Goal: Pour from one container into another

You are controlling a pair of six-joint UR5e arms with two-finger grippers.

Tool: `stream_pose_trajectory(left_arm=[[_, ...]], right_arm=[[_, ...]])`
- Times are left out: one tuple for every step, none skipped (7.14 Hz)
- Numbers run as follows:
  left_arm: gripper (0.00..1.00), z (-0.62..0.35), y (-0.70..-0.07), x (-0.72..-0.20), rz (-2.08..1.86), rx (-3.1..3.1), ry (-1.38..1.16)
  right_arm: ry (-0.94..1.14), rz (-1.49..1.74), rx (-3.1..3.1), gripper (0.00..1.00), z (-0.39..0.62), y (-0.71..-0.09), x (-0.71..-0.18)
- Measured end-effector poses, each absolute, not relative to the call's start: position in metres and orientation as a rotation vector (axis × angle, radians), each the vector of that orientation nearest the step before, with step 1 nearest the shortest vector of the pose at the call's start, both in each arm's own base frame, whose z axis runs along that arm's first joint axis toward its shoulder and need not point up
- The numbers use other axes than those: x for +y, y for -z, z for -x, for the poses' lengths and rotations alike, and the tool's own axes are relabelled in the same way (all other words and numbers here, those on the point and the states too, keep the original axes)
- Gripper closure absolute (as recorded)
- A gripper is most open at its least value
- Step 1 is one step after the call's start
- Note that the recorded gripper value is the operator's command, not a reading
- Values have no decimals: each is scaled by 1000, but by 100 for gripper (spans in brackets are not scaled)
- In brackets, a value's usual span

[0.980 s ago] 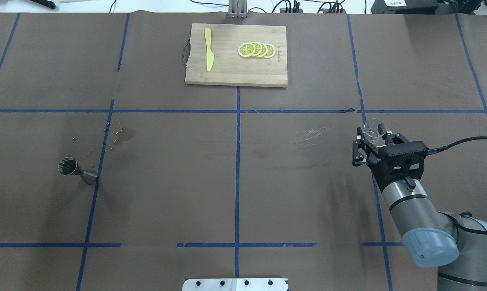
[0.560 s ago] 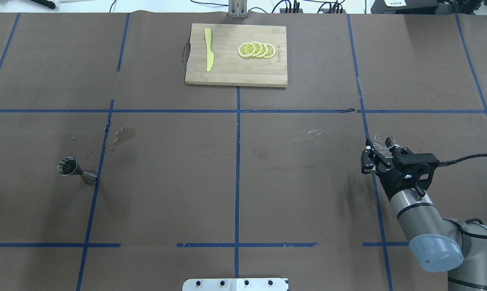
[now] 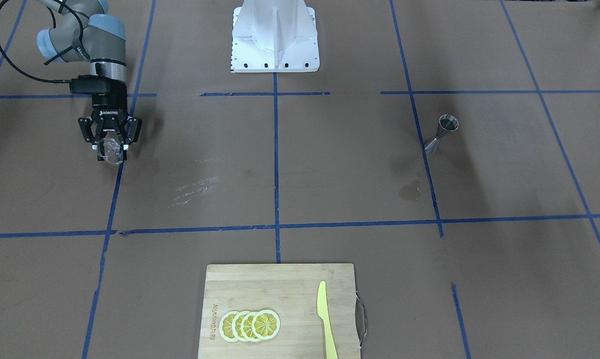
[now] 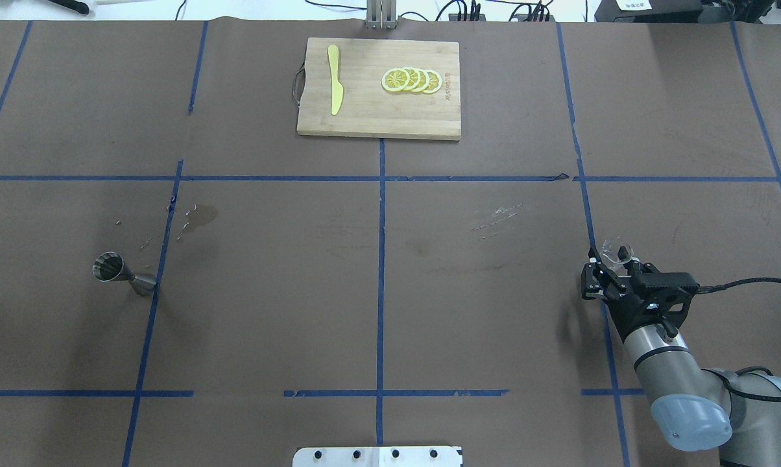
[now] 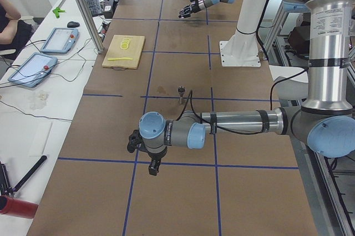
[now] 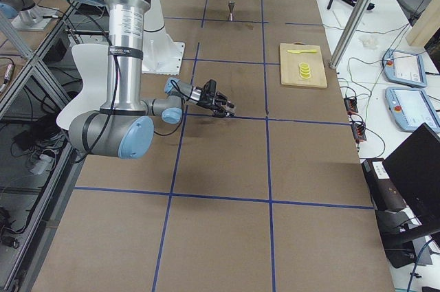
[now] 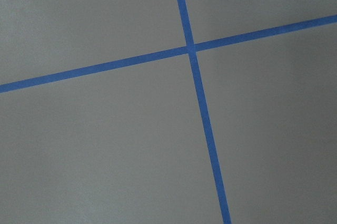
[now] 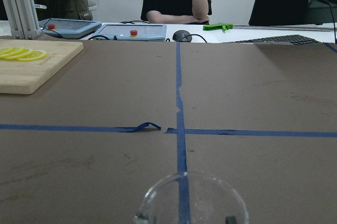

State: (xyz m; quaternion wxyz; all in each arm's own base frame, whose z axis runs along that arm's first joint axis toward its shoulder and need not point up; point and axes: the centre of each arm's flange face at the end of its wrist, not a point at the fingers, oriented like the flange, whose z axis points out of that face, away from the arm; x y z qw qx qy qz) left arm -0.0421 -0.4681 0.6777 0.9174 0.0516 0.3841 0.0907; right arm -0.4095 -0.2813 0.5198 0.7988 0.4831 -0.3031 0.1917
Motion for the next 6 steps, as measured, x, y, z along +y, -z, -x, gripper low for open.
stream_pose_trajectory(left_arm=[[0,42,-677,-468,-107,790,-187],[0,42,-677,-469,-107,790,-187],[0,42,-677,-469,-107,790,-187],[0,42,-677,-469,-107,790,-187],[0,42,-678,-468,-106,790,-187],[0,42,-678,-468,-106,790,-186]], right_arm=[[-409,-1036,-646,93,411,-524,-280],[-413,-1033,-645,92,412,-527,-280],[-421,-1030,-648,91,412,-530,-280],[-427,-1027,-649,88,413,-532,-279],[-431,-1026,-647,88,414,-535,-280],[-437,-1026,-644,88,416,-540,-280]])
